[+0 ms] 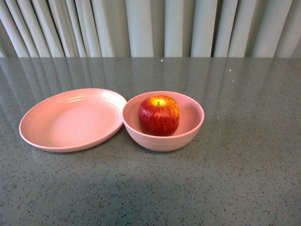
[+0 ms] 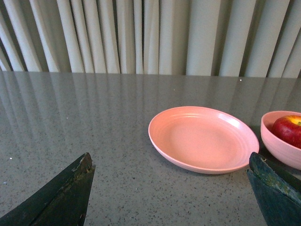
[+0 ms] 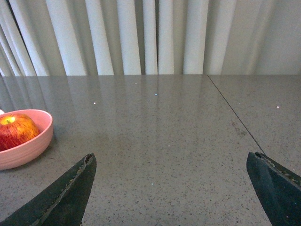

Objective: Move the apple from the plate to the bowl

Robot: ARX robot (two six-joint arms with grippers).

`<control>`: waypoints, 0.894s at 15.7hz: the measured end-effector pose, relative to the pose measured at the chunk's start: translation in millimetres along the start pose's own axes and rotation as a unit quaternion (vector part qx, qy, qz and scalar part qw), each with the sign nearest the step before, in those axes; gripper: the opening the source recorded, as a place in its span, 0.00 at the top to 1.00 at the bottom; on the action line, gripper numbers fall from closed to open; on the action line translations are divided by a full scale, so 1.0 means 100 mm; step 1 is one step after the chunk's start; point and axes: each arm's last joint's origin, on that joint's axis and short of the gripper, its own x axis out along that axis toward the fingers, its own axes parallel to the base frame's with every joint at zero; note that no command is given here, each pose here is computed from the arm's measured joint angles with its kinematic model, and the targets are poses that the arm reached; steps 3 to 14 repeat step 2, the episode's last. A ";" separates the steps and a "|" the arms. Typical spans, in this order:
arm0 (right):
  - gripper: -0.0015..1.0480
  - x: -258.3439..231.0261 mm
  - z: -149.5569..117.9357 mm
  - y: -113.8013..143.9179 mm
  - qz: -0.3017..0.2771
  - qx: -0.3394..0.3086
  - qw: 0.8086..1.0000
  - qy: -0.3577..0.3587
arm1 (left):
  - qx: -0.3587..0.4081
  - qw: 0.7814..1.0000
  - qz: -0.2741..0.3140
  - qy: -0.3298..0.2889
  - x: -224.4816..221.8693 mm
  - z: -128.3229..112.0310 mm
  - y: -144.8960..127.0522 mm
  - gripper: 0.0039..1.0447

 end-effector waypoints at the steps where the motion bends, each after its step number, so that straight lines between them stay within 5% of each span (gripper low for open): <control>1: 0.06 0.00 0.00 0.00 0.000 0.000 1.000 0.000 | 0.000 1.000 0.000 0.000 0.00 0.00 0.00 0.06; 14: 0.06 0.00 0.00 0.00 0.000 0.000 1.000 0.000 | 0.000 1.000 0.000 0.000 0.00 0.00 0.00 0.06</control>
